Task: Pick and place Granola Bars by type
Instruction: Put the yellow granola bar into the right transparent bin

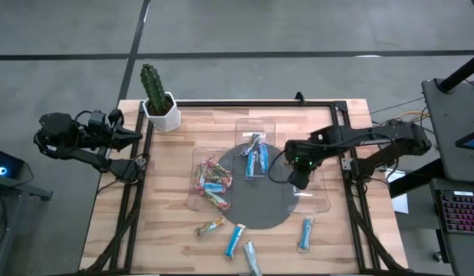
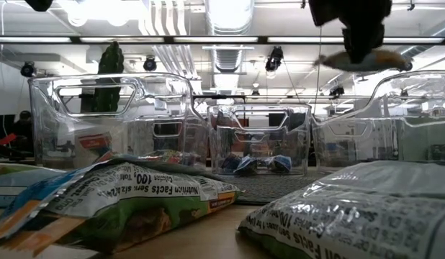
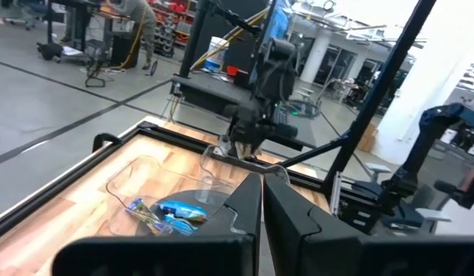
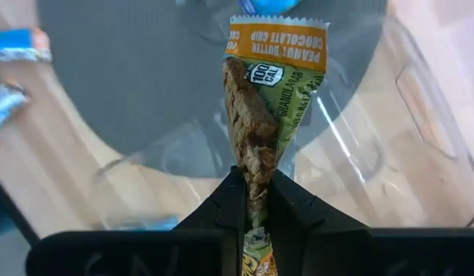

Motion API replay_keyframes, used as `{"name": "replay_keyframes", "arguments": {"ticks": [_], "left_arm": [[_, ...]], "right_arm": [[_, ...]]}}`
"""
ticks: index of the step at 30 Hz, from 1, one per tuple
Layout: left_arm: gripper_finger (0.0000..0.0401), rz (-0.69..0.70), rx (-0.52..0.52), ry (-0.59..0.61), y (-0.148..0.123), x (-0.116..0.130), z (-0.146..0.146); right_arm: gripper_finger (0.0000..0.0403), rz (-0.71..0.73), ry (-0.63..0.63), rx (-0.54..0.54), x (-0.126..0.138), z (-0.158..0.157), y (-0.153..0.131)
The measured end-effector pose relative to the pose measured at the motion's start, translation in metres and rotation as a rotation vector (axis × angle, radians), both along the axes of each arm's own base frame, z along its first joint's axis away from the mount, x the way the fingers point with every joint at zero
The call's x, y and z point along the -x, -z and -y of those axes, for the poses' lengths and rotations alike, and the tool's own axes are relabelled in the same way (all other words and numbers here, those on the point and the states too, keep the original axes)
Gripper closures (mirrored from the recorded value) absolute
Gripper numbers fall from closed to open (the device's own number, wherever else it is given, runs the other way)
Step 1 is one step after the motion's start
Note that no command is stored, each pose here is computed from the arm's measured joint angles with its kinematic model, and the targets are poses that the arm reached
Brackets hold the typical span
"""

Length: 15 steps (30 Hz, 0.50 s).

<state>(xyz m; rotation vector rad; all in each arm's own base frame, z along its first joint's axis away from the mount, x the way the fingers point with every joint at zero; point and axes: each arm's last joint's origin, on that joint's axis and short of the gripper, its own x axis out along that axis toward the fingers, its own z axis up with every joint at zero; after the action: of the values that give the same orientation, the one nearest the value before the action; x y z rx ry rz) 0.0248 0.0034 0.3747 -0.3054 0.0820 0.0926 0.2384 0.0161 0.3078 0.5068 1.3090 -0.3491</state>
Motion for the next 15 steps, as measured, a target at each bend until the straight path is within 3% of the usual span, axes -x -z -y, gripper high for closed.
{"name": "replay_keyframes", "arguments": {"ticks": [6,15], "left_arm": [[0.0401,0.001,0.004,-0.015,0.000,0.000,0.000],[0.0401,0.001,0.011,-0.015,0.000,0.000,0.000]], "right_arm": [[0.0374,-0.084,0.013,-0.004,0.005,-0.002,0.024],[0.0371,-0.130,0.012,0.001,0.010,-0.001,0.034]]}}
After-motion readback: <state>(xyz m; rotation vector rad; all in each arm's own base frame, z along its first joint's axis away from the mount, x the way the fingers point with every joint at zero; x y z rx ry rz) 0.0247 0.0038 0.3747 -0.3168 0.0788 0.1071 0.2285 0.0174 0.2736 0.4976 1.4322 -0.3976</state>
